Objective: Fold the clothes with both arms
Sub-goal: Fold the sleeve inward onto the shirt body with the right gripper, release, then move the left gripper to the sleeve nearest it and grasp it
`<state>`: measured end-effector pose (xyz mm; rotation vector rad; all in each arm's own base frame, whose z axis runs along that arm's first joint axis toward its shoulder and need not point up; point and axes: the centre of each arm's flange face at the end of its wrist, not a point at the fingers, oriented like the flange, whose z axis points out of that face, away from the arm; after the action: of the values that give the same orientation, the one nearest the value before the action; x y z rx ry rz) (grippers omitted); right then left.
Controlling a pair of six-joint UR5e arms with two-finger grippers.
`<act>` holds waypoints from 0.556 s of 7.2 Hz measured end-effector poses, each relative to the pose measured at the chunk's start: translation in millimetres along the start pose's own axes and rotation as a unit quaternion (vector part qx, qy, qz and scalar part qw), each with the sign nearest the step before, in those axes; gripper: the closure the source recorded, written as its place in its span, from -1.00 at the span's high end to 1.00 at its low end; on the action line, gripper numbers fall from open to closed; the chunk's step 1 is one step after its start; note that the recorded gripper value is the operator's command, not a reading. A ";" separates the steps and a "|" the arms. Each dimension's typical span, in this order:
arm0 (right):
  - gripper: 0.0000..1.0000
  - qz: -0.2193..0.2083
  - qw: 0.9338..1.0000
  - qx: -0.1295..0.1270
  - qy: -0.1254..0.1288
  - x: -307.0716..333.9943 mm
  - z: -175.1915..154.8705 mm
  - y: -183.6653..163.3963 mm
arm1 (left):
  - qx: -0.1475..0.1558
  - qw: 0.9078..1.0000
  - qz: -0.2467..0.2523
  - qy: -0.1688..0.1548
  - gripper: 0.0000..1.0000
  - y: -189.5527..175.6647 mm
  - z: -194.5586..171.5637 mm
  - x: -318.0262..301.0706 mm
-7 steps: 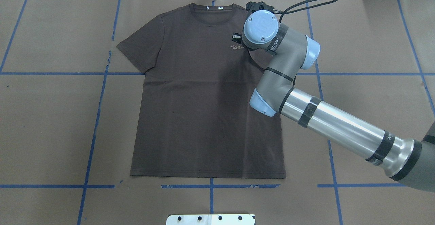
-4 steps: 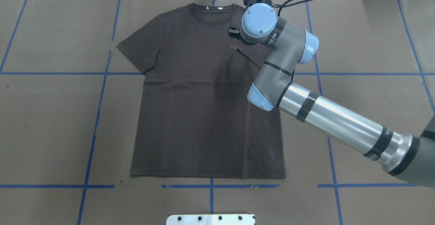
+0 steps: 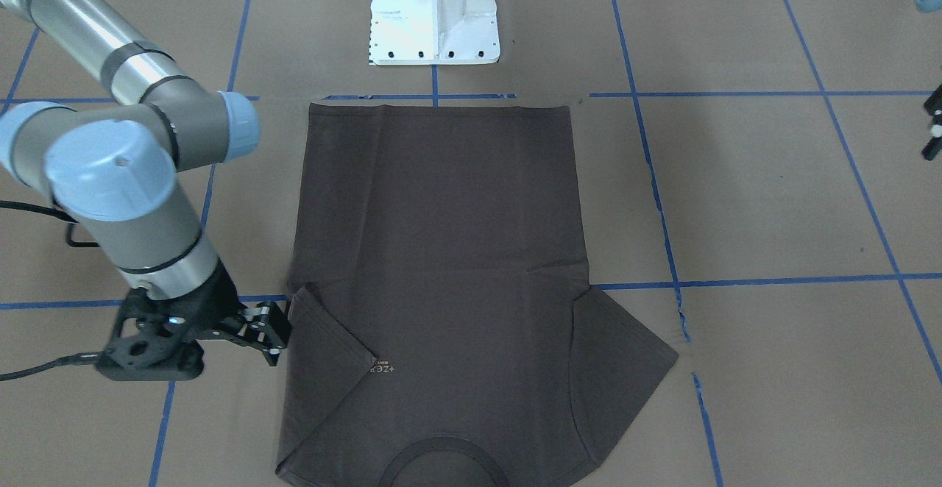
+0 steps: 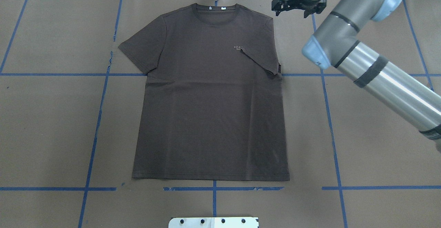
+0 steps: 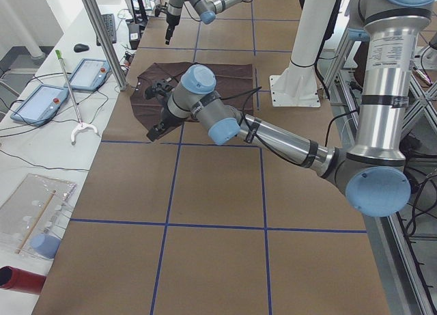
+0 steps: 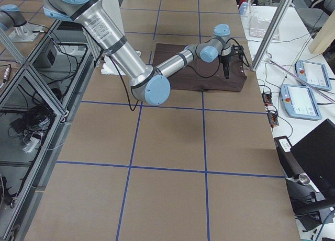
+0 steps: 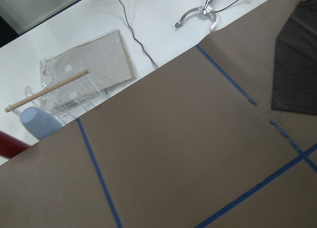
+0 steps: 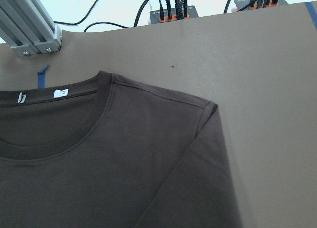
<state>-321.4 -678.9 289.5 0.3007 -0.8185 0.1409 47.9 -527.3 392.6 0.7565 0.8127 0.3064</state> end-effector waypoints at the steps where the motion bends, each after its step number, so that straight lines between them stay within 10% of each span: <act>1: 1.00 -0.029 0.999 -0.013 -0.013 63.3 -25.1 -6.8 | -0.006 0.999 -0.037 0.023 1.00 -22.2 31.4 31.7; 4: 1.00 -0.107 0.992 -0.044 -0.053 256.7 -76.2 -2.2 | -0.023 0.984 -0.174 0.026 0.25 -54.1 116.7 102.9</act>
<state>-94.0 -654.8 428.9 0.3120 -0.8886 -0.1129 201.7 -569.0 350.9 0.5523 0.9659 0.0315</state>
